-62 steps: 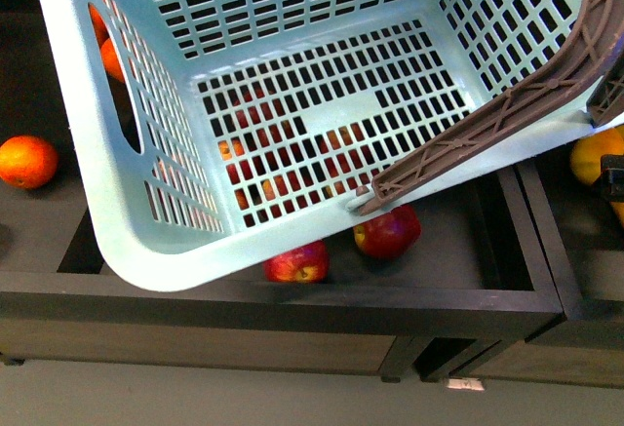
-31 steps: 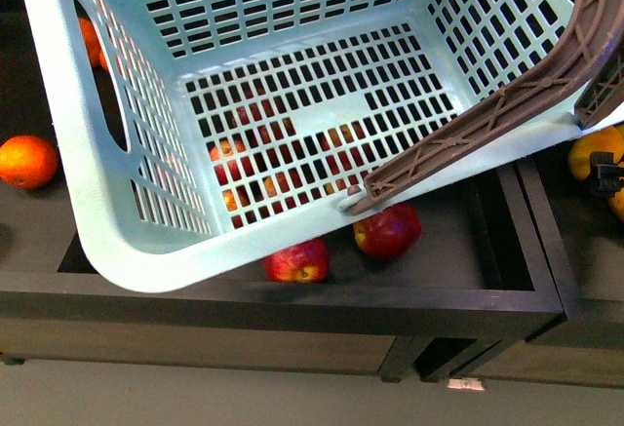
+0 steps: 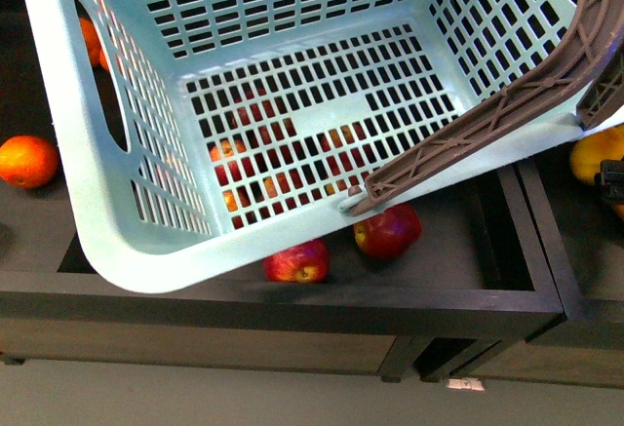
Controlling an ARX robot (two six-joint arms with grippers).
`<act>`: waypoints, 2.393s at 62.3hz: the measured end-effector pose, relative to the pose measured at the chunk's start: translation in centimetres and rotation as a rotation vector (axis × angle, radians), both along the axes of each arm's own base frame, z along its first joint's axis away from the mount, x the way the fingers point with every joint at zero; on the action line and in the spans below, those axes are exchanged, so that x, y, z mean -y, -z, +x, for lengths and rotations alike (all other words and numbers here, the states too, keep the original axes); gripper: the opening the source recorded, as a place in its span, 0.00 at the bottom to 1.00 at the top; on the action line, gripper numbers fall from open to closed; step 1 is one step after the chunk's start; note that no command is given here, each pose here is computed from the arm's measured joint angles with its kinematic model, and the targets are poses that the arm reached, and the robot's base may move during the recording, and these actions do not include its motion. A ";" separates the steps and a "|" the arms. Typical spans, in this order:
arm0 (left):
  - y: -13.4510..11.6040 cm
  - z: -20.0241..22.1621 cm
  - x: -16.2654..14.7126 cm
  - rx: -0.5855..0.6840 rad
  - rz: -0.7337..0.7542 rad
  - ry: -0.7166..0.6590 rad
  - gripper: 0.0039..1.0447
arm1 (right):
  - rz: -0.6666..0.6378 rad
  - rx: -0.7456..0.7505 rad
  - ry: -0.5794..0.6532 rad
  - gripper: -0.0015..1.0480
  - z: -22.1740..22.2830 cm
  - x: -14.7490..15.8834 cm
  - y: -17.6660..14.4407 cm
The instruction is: Pick mango and avocado into basket
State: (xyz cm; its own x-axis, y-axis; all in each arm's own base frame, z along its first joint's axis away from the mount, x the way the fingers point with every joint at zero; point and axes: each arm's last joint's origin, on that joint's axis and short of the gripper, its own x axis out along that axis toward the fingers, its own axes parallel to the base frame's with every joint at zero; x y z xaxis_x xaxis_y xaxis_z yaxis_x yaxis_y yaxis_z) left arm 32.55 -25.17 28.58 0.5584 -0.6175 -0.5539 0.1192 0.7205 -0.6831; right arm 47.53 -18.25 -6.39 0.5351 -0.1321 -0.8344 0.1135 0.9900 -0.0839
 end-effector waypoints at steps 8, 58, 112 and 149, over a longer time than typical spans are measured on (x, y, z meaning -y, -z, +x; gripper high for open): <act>0.0 0.0 0.0 0.000 -0.001 0.001 0.28 | 0.004 -0.006 0.010 0.52 -0.5 0.3 0.3; 0.0 0.0 0.0 0.000 0.000 0.000 0.28 | 0.172 0.534 -0.120 0.52 -11.3 -3.3 -22.6; 0.0 0.0 0.0 0.000 0.000 0.000 0.28 | 0.280 0.707 -0.451 0.52 -11.8 -22.0 -31.7; 0.1 0.0 0.0 0.003 0.005 0.007 0.27 | 0.275 0.704 -0.450 0.91 -13.3 -22.7 -31.7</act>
